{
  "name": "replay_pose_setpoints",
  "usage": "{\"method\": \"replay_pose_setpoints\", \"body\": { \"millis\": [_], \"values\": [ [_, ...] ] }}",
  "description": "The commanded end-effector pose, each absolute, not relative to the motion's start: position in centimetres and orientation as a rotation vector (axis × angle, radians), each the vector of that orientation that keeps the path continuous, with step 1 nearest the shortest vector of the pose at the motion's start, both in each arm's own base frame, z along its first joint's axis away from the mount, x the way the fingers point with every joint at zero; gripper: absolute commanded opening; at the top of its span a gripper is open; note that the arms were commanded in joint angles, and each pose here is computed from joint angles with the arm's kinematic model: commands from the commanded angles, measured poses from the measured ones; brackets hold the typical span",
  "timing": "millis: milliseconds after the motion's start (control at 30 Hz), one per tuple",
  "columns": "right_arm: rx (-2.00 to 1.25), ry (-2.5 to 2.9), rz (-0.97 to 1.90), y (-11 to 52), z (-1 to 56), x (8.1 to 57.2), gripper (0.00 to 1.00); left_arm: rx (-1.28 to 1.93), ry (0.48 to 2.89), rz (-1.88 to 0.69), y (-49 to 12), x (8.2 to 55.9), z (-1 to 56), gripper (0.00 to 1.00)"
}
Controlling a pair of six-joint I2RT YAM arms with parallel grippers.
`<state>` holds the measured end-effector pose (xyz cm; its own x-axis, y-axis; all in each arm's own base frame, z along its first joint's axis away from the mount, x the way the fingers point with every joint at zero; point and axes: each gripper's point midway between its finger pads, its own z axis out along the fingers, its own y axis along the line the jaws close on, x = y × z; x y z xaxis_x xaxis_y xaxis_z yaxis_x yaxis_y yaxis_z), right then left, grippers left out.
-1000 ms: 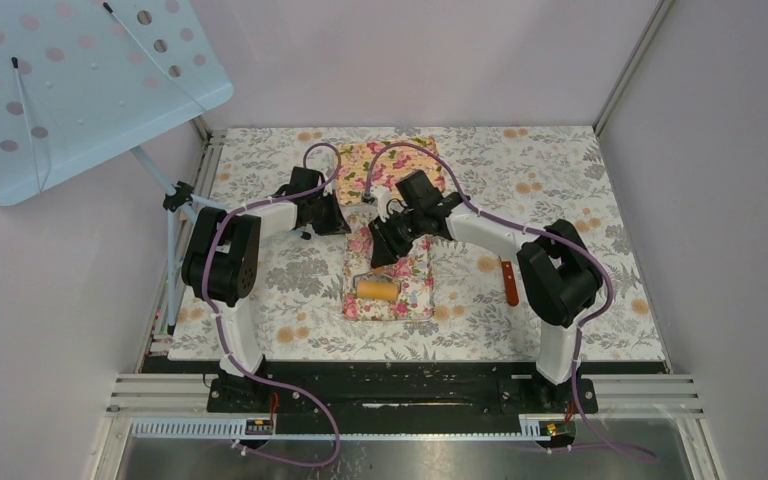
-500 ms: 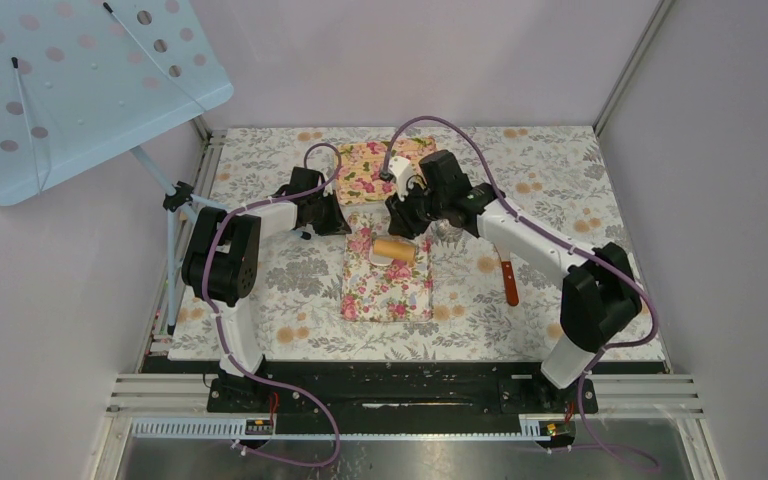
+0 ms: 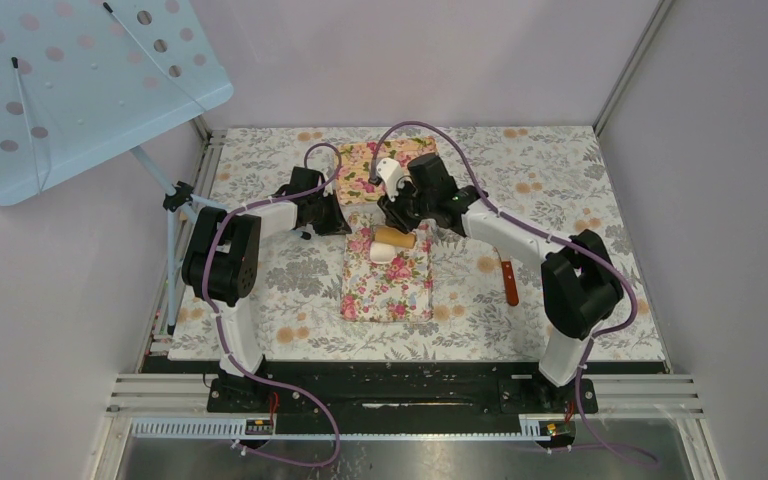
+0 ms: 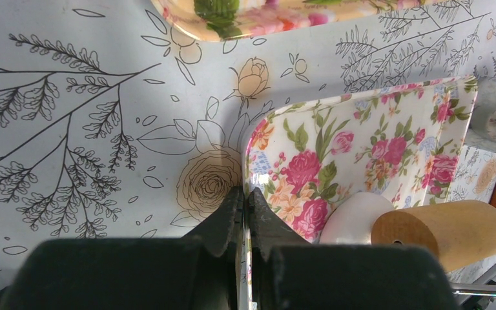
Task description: Roll out the dumpling wrappers from the dough
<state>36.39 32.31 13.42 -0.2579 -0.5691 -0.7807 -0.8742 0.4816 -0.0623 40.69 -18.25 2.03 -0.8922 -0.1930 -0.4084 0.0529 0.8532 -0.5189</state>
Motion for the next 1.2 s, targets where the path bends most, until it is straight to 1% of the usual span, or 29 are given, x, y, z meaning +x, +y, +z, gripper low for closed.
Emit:
{"method": "replay_pose_setpoints", "body": {
  "millis": [0, 133, 300, 400, 500, 633, 967, 1067, 1167],
  "values": [
    [-1.200, 1.803, 0.465, 34.1, 17.6, 37.3, 0.00, -0.080, 2.688, -0.740, -18.2, 38.3, -0.3, 0.00],
    [-1.233, 1.762, 0.467, 34.4, 18.7, 36.4, 0.00, -0.047, 2.689, -0.746, -18.7, 38.1, -0.3, 0.00],
    [-1.289, 1.729, 0.432, 34.9, 18.2, 35.5, 0.00, -0.015, 2.689, -0.753, -19.1, 37.9, -0.3, 0.00],
    [-1.196, 1.770, 0.361, 34.6, 17.8, 36.6, 0.00, -0.009, 2.688, -0.752, -19.2, 37.8, -0.3, 0.00],
    [-1.085, 1.837, 0.356, 34.1, 17.1, 36.9, 0.00, -0.005, 2.686, -0.749, -19.2, 37.8, -0.2, 0.00],
    [-0.991, 1.924, 0.397, 33.7, 15.7, 36.1, 0.00, -0.005, 2.685, -0.752, -19.2, 37.8, -0.3, 0.00],
    [-0.829, 2.053, 0.542, 33.8, 15.7, 33.5, 0.00, -0.013, 2.682, -0.732, -19.1, 37.9, -0.3, 0.00],
    [-0.787, 2.094, 0.532, 33.8, 14.8, 33.3, 0.00, -0.015, 2.682, -0.730, -19.0, 38.0, -0.3, 0.00],
    [-0.769, 2.133, 0.464, 33.1, 12.6, 33.8, 0.00, -0.017, 2.682, -0.730, -19.0, 37.9, -0.2, 0.00]
  ]
}}
